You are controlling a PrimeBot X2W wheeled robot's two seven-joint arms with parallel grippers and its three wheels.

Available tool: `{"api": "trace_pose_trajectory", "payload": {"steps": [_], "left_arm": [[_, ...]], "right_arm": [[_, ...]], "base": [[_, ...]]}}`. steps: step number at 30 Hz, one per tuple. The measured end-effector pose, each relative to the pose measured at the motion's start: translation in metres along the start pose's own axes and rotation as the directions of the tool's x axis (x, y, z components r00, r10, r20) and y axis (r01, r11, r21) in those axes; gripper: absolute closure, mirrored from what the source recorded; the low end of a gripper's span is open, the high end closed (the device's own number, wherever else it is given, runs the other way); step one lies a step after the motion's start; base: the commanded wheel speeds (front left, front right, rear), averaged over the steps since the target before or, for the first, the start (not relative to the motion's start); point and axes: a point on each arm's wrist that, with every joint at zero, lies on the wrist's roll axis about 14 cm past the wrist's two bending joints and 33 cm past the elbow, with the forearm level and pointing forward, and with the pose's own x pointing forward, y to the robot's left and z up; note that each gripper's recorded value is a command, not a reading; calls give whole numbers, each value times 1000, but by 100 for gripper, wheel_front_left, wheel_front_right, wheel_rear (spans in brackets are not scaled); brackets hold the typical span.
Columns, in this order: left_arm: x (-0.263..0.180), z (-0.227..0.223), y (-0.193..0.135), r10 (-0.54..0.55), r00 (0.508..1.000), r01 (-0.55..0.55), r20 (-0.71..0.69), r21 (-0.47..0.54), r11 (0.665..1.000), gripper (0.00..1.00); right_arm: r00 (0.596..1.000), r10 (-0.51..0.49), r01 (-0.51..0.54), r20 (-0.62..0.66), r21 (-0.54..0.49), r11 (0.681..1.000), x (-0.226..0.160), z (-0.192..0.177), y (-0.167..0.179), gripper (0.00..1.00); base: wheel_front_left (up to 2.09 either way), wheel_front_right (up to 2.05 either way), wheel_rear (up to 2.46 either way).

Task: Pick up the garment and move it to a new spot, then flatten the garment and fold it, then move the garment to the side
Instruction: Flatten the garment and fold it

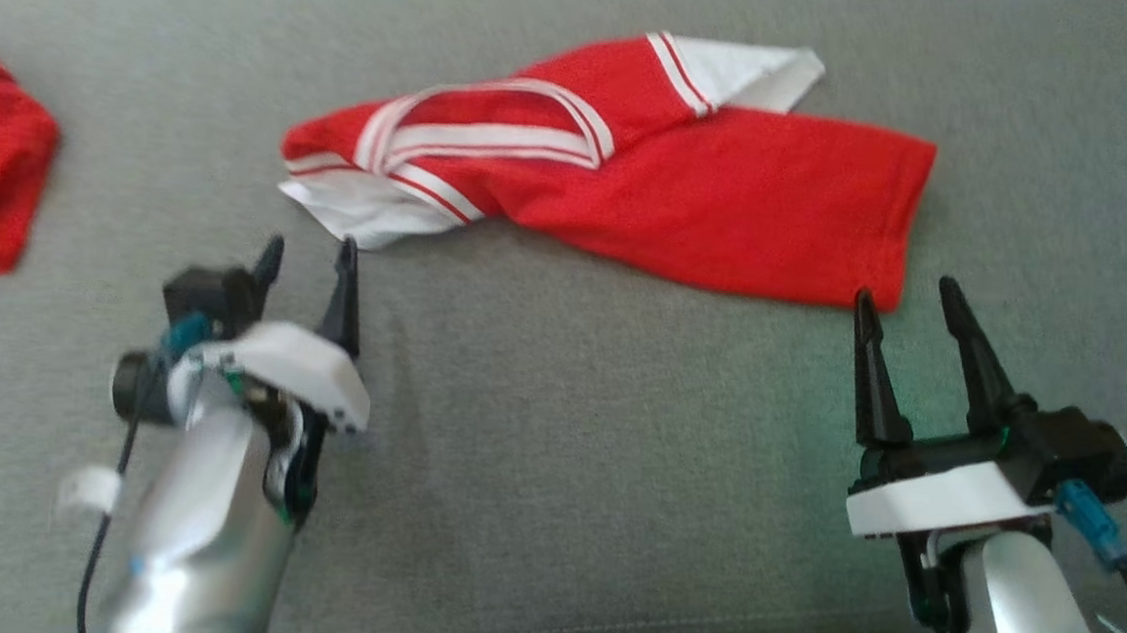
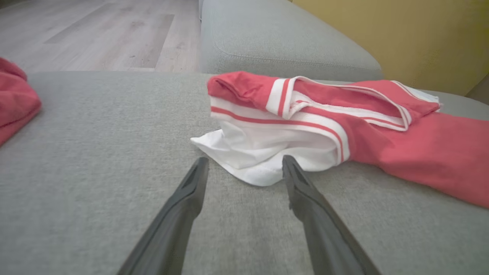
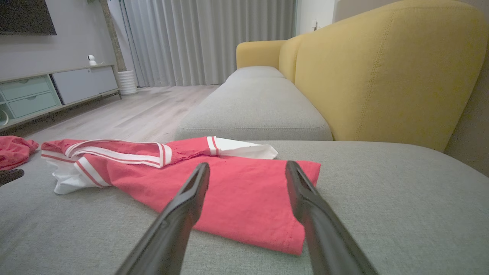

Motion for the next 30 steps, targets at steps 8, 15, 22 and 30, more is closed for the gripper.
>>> {"api": "trace_pose_trajectory", "payload": {"steps": [8,15,22,30], "left_arm": [[41,-37,-6,-18,991,19,-131,9,1000,0],[49,-40,-5,-12,987,16,-158,22,1000,100],[41,-24,-8,-29,992,34,-120,36,999,100],[26,26,-7,-40,998,38,45,52,998,100]], "right_arm": [[998,-48,47,-51,-19,999,8,-19,-19,0],[997,-60,59,-52,-22,998,7,-19,-24,0],[999,-48,47,-20,-17,999,10,-8,-19,0],[1000,-24,25,16,-10,1000,12,4,-10,0]], "base": [[0,0,0],[0,0,0],[0,0,0],[0,0,0]]}}
